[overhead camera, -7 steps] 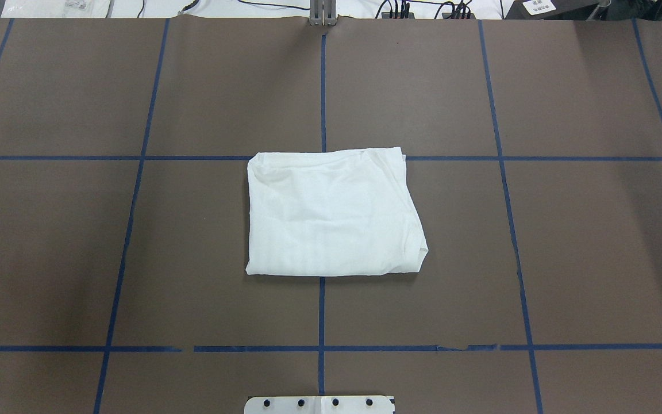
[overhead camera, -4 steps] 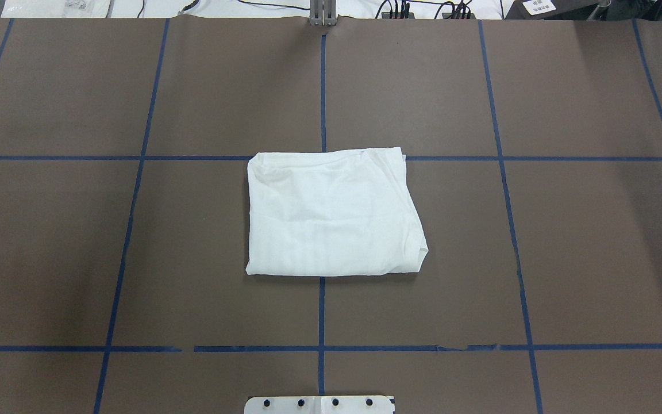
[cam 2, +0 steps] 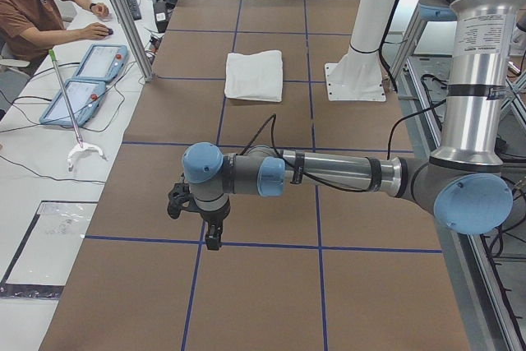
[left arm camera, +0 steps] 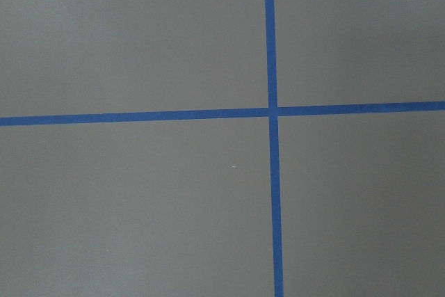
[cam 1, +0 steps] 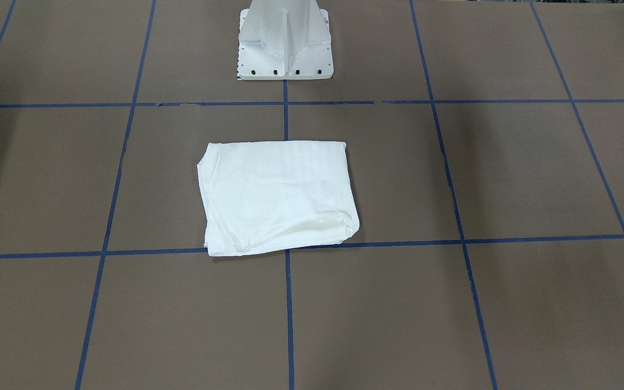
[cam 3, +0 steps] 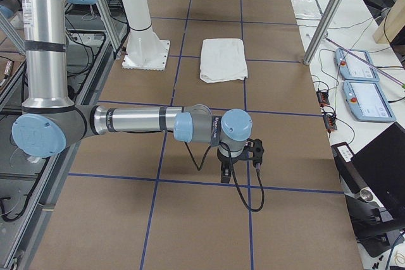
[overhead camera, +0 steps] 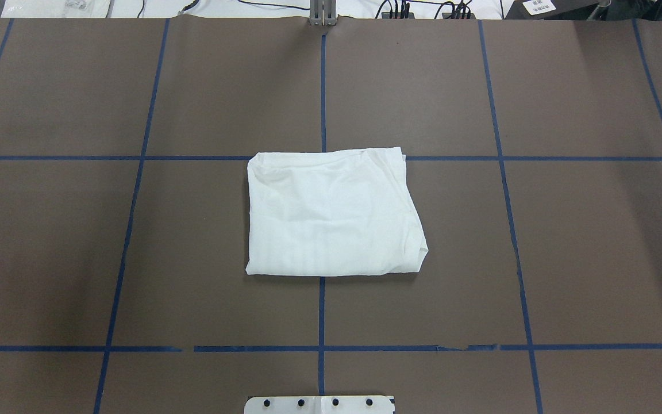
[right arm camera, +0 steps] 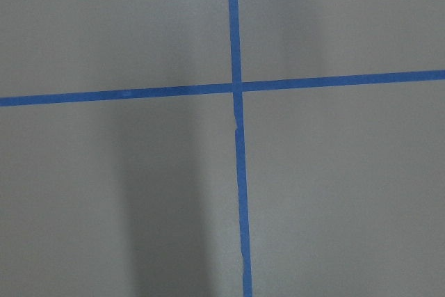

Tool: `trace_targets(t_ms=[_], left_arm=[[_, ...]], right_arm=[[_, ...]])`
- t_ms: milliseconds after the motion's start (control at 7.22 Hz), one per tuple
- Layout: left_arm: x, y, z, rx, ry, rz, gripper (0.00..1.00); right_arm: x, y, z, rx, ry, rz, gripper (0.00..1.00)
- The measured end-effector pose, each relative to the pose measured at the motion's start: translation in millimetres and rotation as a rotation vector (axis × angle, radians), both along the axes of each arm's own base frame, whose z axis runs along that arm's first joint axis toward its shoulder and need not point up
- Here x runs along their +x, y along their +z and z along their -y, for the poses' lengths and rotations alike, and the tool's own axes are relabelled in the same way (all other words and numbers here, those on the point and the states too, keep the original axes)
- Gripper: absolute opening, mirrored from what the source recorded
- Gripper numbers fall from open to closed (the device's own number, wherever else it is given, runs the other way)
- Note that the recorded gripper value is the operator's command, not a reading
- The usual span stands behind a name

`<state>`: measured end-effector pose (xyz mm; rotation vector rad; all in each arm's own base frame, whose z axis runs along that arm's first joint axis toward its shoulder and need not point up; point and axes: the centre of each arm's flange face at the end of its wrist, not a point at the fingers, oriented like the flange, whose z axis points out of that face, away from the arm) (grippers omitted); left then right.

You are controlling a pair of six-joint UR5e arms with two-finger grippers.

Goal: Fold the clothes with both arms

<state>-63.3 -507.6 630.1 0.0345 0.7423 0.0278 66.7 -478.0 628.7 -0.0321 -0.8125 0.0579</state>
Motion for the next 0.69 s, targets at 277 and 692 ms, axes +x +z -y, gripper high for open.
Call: trace_targets(t_ms=[277,692], left_arm=[[0.0,-1.3,0.6,0.003,0.000,-0.001,1.00],[0.1,-1.9,1.1,0.007,0.000,-0.001,1.00]], right_arm=[[0.0,-1.3,1.2,0.003,0.000,0.000,1.00],[0.0,-1.7,1.8,0.004,0.000,0.000,1.00]])
